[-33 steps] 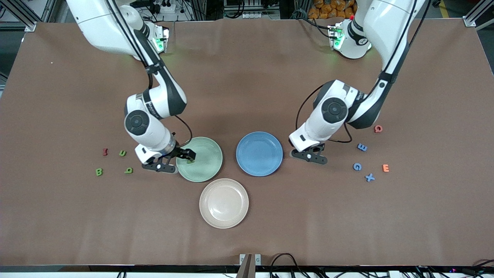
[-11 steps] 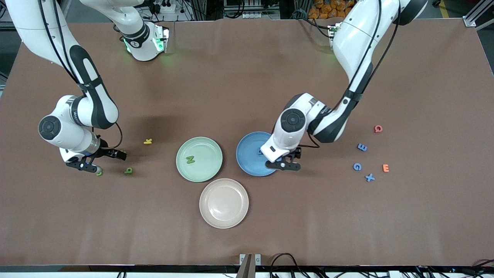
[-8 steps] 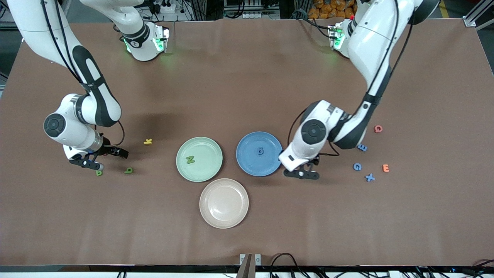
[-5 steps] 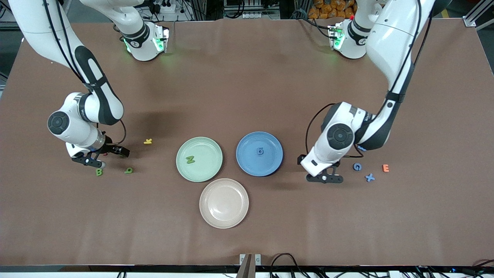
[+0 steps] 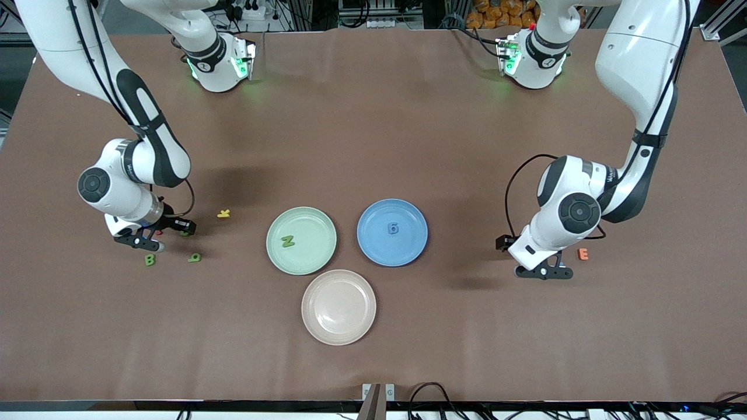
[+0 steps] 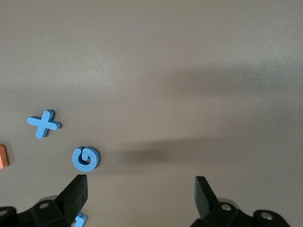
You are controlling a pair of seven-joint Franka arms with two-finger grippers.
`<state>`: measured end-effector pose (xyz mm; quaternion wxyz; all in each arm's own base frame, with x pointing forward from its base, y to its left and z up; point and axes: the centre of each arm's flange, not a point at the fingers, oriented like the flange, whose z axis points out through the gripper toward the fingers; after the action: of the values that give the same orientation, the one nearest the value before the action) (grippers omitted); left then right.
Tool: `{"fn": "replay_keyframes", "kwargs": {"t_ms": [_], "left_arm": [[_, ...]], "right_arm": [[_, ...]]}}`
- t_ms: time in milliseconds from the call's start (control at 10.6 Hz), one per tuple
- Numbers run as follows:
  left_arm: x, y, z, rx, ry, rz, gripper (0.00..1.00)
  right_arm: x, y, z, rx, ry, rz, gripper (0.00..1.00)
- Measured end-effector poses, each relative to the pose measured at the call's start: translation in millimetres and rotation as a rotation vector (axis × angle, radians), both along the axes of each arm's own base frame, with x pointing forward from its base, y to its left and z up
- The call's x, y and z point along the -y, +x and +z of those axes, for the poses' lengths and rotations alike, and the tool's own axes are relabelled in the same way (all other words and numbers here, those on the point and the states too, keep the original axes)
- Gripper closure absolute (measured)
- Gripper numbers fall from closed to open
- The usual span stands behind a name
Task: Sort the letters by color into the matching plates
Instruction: 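Grasp the green u with the right gripper while the left gripper grasps the G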
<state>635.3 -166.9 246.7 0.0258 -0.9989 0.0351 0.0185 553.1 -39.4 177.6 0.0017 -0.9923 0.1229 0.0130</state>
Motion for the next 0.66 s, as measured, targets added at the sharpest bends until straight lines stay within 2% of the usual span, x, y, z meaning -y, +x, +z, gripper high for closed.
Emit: {"fn": "replay_keyframes", "kwargs": {"t_ms": [94,188,282,470,658], "left_arm": [[-3.3,-4.7,-3.5,0.013,-0.007,-0.007,0.0],[-7.6,-11.1,-9.9,0.038,-0.02,-0.015,0.0],[-16.0,-18.0,-17.4,0.055,-0.03,-0.028,0.0],[-33.0,-26.4,-27.9,0.057,-0.035,-0.05,0.0],[-49.4,-25.4,-30.4,0.056,-0.036,-0.043,0.0]], "right_arm": [[-1.5,-0.1,-0.2,0.0,0.0,0.003,0.46],[-2.1,-0.3,-0.4,0.0,0.0,0.004,0.53],[-2.1,-0.6,-0.7,-0.001,0.001,0.004,0.54],[-2.6,-1.4,-1.5,-0.003,0.001,0.005,0.6],[-3.6,-1.9,-2.0,-0.005,0.001,0.008,0.71]]}}
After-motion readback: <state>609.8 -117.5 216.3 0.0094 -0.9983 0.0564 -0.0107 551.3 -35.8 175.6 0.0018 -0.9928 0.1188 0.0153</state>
